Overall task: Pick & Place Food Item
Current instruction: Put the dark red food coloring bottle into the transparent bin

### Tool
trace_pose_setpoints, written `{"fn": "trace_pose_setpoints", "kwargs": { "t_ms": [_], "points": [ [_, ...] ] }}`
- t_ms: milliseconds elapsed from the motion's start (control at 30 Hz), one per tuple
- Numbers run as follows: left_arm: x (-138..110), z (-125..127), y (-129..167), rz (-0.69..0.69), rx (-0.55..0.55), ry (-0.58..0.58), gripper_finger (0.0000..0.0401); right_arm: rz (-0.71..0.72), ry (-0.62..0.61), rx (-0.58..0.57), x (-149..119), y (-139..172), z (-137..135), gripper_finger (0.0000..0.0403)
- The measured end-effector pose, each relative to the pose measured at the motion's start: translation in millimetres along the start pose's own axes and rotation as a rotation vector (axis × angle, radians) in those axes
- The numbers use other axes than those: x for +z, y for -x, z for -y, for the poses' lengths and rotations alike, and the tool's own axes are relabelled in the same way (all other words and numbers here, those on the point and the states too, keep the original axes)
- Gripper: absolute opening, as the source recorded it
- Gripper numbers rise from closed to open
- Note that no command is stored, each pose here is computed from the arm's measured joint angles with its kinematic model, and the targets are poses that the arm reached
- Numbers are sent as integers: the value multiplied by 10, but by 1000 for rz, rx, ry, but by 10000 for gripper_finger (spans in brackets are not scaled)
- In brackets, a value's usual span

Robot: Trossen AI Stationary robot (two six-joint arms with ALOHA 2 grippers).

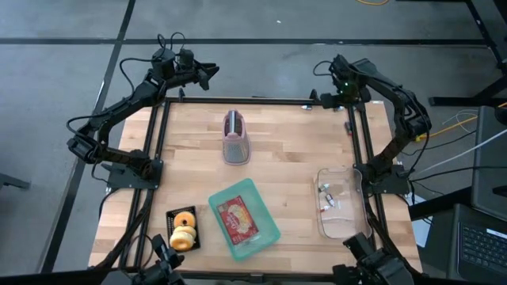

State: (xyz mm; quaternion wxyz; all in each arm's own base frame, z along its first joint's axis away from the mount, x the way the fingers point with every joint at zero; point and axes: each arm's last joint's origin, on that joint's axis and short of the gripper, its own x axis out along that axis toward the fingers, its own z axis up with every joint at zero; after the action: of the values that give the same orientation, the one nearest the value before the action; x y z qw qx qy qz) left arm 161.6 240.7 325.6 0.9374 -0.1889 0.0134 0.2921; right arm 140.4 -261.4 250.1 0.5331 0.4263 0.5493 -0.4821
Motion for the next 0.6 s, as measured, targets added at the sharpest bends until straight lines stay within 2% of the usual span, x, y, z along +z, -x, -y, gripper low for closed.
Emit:
{"fn": "trace_pose_setpoints", "kwargs": {
  "t_ms": [100, 200, 300, 467, 600],
  "points": [
    [1, -1, 0, 1, 1, -6, 141, 14, 6, 6, 16, 1, -3, 191],
    [1, 0, 0, 1, 1, -11, 141, 10, -40, 11, 18, -7, -13, 190],
    [1, -1, 0, 1, 0, -5, 141, -42, -66, 8, -29, -6, -3, 190],
    [2, 0, 0, 2, 1, -10, 141, -43, -18, 54, -80, 8, -177, 190],
    [1, -1, 0, 1, 1, -16, 141, -12, -25, 42, -107, 18, -295, 190]
  ]
}}
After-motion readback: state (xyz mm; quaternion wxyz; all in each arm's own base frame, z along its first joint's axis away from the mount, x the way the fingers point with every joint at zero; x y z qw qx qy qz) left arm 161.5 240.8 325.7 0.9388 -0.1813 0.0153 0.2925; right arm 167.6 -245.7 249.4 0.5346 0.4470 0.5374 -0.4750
